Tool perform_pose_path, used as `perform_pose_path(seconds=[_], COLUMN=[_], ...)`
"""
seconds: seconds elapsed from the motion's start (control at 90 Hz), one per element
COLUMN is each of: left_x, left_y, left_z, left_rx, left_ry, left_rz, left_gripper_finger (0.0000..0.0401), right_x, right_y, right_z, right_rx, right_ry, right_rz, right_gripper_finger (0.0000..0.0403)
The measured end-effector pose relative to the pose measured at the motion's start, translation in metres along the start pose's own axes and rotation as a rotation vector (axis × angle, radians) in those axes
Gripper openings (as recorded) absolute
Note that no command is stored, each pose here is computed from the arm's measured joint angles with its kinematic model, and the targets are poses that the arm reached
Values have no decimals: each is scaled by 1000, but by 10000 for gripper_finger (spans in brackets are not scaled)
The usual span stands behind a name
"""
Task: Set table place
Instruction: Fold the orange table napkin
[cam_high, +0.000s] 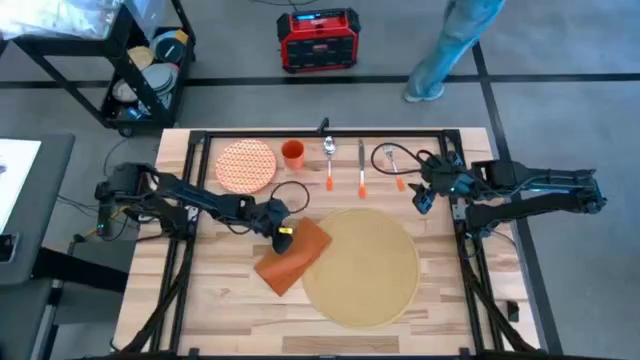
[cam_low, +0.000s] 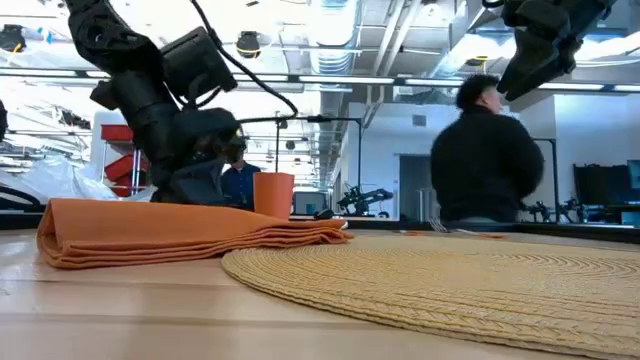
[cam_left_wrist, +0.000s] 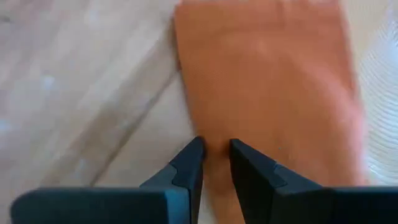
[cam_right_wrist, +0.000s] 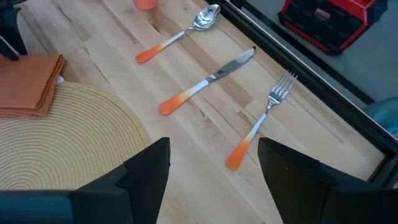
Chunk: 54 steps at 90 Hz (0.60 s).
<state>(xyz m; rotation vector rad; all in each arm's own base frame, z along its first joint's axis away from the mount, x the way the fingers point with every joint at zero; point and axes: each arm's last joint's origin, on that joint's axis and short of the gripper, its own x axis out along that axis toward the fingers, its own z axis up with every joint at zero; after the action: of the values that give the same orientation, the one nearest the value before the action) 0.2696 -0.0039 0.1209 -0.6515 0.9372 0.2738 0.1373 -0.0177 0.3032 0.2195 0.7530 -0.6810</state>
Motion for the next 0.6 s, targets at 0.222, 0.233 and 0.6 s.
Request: perform_pose_path(seconds=[0.222,0.233,0.6], left_x=[24,25,23], left_y=[-14,-14,-18], left_z=[18,18,19], left_rx=[39,41,-28], left_ry=[139,147,225], left_rz=[85,90,201], left_gripper_finger=[64,64,3], right_x=[0,0,0], right_y=[0,0,0], right_z=[1,1,0], right_rx=[5,5,55], right_ry=[-6,-6,-4], right_rz=[3,3,2], right_gripper_finger=[233,233,233])
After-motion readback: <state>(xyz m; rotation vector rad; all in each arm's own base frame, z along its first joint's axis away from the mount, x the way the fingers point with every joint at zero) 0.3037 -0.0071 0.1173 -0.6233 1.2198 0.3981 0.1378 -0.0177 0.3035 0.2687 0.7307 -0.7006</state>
